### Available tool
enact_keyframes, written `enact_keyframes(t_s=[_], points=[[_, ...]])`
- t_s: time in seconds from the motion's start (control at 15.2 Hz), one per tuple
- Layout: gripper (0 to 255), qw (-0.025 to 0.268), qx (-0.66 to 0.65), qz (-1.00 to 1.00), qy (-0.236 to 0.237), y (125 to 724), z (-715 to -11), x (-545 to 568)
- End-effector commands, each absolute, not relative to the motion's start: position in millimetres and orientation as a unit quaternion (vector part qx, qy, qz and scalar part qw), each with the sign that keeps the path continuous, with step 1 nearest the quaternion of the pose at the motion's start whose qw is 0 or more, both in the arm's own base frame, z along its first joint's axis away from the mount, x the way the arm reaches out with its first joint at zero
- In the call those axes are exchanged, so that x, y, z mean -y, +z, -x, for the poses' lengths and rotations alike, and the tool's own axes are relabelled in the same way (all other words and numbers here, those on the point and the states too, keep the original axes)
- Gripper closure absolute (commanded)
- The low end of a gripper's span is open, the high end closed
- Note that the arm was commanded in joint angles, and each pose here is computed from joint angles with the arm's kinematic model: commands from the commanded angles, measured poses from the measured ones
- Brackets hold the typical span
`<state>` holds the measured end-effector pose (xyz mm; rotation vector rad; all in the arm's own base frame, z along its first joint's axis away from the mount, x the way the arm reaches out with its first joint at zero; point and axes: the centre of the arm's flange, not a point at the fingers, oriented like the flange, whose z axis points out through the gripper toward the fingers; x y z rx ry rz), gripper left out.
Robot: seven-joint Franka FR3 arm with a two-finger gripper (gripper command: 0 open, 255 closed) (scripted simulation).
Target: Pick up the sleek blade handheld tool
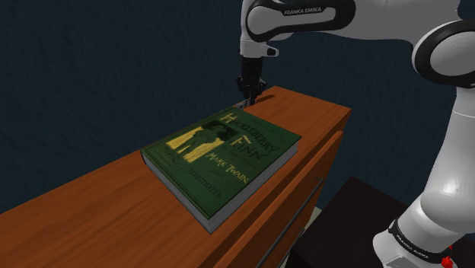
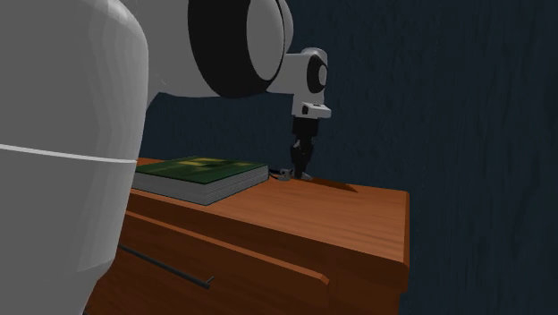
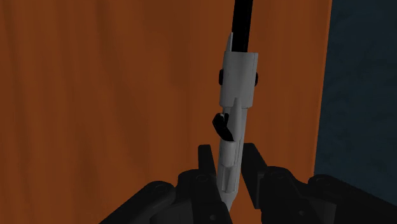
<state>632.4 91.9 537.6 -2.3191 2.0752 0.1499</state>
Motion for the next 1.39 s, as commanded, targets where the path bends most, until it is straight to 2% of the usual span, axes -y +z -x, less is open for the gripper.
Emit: enact_keyframes(t_s=[0.0, 1.32], points=[[255, 0.011, -0.666, 0.744, 0.049, 535.7, -632.5, -91.0], [255, 0.011, -0.666, 0.744, 0.05, 615.9, -633.3, -95.5]])
